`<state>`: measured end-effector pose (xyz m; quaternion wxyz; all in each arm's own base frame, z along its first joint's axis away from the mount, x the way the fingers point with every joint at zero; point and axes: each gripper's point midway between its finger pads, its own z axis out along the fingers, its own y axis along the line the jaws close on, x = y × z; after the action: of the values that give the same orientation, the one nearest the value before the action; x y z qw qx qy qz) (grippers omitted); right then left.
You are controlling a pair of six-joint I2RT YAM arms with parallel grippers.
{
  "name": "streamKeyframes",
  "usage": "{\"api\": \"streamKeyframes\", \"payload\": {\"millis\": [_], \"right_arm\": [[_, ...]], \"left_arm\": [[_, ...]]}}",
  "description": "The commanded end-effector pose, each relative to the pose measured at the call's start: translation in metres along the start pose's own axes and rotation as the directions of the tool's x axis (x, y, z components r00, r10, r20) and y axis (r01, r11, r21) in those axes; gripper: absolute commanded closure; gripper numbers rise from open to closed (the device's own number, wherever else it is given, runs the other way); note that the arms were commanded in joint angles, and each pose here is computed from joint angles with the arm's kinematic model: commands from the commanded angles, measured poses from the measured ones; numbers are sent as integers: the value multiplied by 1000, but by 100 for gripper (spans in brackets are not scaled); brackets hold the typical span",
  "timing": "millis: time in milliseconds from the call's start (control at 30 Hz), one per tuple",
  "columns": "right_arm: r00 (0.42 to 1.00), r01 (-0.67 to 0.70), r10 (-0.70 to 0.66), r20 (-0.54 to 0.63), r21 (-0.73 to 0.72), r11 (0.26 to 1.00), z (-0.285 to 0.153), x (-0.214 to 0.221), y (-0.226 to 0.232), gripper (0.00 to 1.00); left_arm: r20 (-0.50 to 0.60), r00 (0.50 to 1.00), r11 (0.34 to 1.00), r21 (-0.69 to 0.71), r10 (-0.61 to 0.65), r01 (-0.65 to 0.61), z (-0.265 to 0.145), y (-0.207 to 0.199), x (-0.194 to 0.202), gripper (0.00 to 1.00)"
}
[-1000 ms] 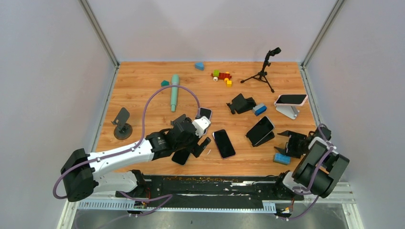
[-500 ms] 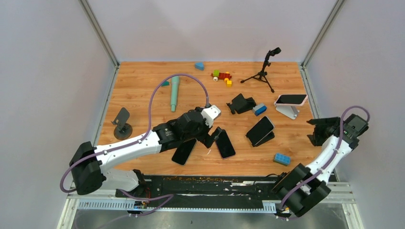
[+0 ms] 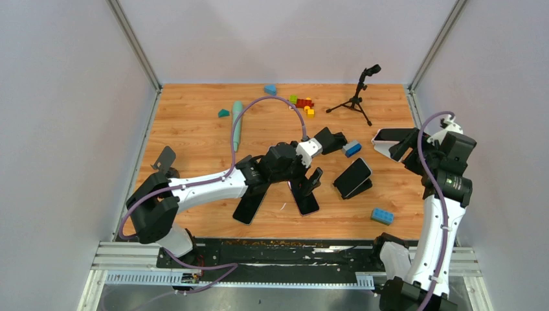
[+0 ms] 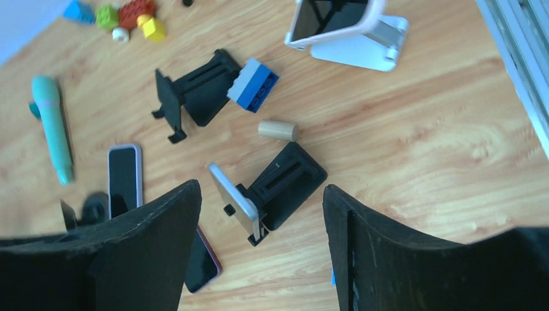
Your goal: Remove the phone from the phone stand
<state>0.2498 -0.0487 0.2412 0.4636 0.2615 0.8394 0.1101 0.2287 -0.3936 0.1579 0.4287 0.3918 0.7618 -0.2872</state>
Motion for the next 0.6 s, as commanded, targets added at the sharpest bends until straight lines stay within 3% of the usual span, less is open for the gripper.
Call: {"api": "streamKeyframes", "payload": {"millis": [0, 133, 300, 567], "right_arm": [[968, 252, -252, 4, -31, 967, -16, -11, 22, 30], [952, 305, -300, 56, -158, 939, -40, -13, 57, 29], [977, 211, -200, 70, -370, 905, -75, -5, 101, 29], [991, 130, -107, 83, -360, 924, -113, -1, 106, 31]], "left_arm": [[145, 988, 997, 71, -52, 42, 8, -15, -46, 0], [176, 982, 991, 130, -65, 42, 20, -25, -55, 0], [267, 964, 970, 233, 5, -70, 30, -54, -64, 0], [404, 914, 975, 212, -27, -65, 54, -67, -74, 0]]}}
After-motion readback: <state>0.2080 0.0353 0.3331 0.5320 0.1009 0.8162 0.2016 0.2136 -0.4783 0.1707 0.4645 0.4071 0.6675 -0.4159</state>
